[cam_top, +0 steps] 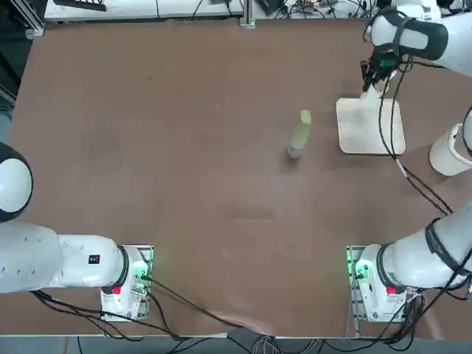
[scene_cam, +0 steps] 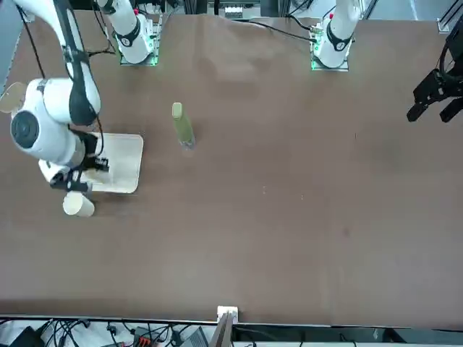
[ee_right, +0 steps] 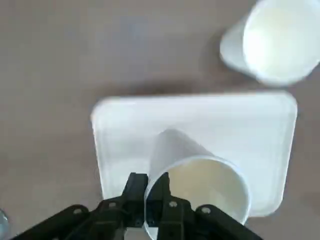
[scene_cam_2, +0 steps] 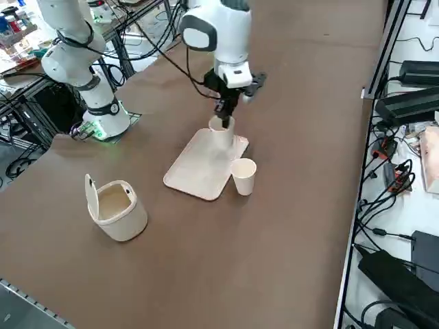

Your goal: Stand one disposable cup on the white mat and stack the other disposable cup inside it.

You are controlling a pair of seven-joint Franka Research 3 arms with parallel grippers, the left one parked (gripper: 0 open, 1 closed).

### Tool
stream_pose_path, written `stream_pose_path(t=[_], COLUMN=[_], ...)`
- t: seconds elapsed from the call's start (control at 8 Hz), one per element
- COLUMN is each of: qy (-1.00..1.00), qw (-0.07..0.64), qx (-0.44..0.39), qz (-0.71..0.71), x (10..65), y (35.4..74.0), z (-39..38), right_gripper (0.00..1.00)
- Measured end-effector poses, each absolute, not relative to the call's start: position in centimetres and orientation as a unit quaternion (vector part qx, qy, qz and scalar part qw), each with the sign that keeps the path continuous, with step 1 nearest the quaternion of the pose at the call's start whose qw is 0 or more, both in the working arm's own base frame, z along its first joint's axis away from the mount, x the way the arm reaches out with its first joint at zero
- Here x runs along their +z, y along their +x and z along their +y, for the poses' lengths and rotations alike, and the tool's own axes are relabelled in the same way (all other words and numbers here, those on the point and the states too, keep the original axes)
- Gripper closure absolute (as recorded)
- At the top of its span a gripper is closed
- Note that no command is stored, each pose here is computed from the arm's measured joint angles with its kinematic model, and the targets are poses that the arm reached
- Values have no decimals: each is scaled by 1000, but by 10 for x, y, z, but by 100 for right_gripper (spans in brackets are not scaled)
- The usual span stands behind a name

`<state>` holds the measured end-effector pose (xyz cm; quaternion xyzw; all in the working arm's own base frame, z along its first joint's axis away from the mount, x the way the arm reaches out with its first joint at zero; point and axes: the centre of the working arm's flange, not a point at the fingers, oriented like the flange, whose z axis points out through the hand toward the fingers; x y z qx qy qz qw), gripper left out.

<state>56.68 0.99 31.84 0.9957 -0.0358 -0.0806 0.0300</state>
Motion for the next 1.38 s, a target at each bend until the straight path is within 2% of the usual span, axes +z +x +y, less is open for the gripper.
stream_pose_path(t=[0.25, 0.88, 1.0, 1.38], qy=[994, 996, 996, 996], qw=[47, 43, 43, 44], qx=[-92, -75, -75, -74], qz=[-26, -36, -36, -35], x=[290, 261, 261, 262], y=[545, 526, 526, 526], z=[6, -9, -9, -9], right_gripper=[98, 96, 83, 31])
